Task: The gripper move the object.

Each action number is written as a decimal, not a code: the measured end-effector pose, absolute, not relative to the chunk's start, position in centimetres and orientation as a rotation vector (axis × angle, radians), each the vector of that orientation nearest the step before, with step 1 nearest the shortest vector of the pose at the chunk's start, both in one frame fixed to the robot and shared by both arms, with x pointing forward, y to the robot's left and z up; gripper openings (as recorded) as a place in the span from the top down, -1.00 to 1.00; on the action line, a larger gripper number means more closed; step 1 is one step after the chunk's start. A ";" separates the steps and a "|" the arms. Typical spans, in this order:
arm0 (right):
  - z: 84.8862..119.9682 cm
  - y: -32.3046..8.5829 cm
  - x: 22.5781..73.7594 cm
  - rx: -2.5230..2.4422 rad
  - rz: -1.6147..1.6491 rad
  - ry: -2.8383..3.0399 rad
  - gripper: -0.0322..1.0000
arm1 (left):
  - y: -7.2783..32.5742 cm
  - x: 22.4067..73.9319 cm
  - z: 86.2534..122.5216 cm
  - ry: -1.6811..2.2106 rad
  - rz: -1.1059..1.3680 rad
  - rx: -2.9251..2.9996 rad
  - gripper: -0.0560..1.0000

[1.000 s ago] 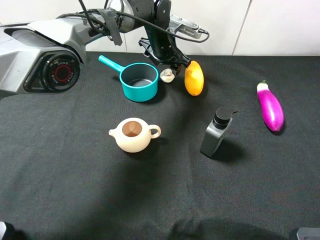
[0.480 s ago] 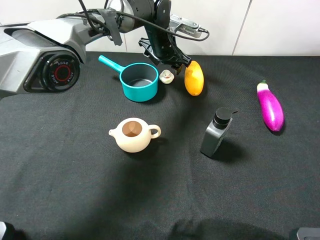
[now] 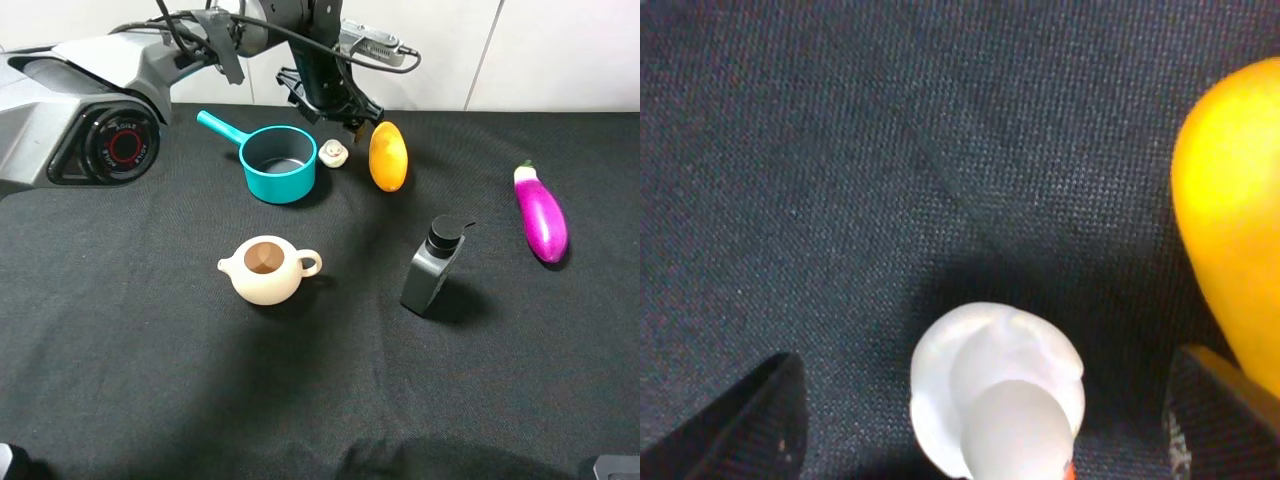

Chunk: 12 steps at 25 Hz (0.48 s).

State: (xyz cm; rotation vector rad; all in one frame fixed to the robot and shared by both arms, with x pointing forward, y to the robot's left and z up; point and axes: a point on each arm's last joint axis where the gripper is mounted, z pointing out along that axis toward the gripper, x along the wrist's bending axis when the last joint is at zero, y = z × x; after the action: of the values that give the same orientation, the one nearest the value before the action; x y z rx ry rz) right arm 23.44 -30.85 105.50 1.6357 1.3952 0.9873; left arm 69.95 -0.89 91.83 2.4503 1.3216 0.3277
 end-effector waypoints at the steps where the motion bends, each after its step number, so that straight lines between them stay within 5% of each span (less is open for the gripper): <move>1: 105.5 -30.9 23.4 1.636 0.987 1.395 -0.41 | -0.9 69.9 92.0 1.324 0.326 2.453 -0.55; 12: 105.5 -30.9 23.4 1.636 0.987 1.395 -0.41 | -0.4 69.3 95.1 1.338 0.319 2.462 -0.55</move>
State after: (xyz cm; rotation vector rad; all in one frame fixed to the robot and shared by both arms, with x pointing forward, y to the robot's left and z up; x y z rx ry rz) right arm 23.44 -30.85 105.50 1.6357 1.3952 0.9873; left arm 69.33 -0.44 95.13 2.4622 1.3378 0.3189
